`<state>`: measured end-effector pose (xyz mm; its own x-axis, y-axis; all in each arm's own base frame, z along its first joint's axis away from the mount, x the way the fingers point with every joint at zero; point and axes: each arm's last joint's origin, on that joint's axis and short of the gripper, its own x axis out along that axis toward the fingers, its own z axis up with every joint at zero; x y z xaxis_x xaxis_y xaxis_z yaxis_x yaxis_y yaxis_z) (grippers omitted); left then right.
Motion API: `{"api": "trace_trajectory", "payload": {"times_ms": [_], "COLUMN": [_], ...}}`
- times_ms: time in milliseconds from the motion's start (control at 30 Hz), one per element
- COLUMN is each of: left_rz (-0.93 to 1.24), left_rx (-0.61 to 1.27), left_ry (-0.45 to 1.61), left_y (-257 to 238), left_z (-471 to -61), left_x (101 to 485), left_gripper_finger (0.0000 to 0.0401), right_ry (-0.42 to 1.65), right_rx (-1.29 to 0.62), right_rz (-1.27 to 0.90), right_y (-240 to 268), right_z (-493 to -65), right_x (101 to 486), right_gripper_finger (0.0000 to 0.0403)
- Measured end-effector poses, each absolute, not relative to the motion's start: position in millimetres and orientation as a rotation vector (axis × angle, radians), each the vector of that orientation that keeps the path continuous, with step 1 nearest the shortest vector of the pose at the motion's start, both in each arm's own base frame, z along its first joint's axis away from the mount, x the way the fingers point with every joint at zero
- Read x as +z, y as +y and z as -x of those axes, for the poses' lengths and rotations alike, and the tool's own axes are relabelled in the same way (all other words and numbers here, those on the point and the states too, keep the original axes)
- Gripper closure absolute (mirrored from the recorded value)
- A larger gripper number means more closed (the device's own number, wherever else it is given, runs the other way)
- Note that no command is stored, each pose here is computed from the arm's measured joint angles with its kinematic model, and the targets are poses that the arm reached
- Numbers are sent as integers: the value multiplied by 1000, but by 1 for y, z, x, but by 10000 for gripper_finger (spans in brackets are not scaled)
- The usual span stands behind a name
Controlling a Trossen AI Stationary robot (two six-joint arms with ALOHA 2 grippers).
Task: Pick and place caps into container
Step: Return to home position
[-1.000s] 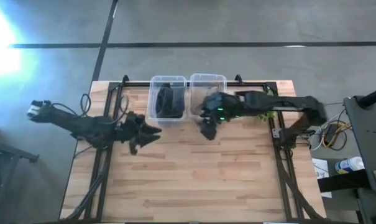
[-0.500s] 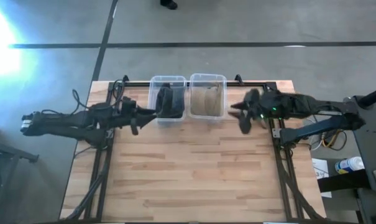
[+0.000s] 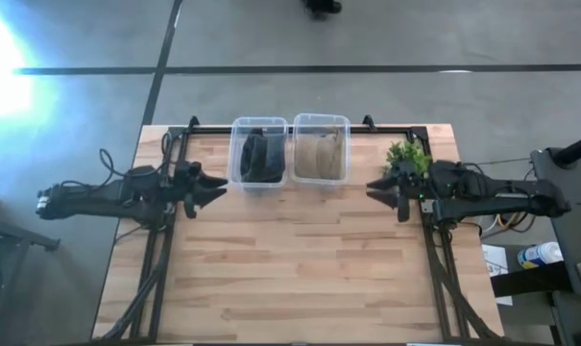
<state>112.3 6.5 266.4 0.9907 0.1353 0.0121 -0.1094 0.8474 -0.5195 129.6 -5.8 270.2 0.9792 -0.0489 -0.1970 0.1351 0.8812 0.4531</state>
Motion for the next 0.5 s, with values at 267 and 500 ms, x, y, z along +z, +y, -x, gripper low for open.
{"api": "trace_trajectory", "payload": {"times_ms": [267, 500], "left_rz": [576, 583], "left_rx": [131, 153], "left_ry": [-32, 47], "left_y": [6, 6], "left_z": [-104, -107], "left_x": [247, 227], "left_gripper_finger": [220, 220], "right_ry": [301, 443], "right_rx": [-119, -168], "right_rz": [-500, -517], "right_y": [-5, -5], "right_z": [-120, -117], "right_x": [213, 161], "right_gripper_finger": [247, 254]}}
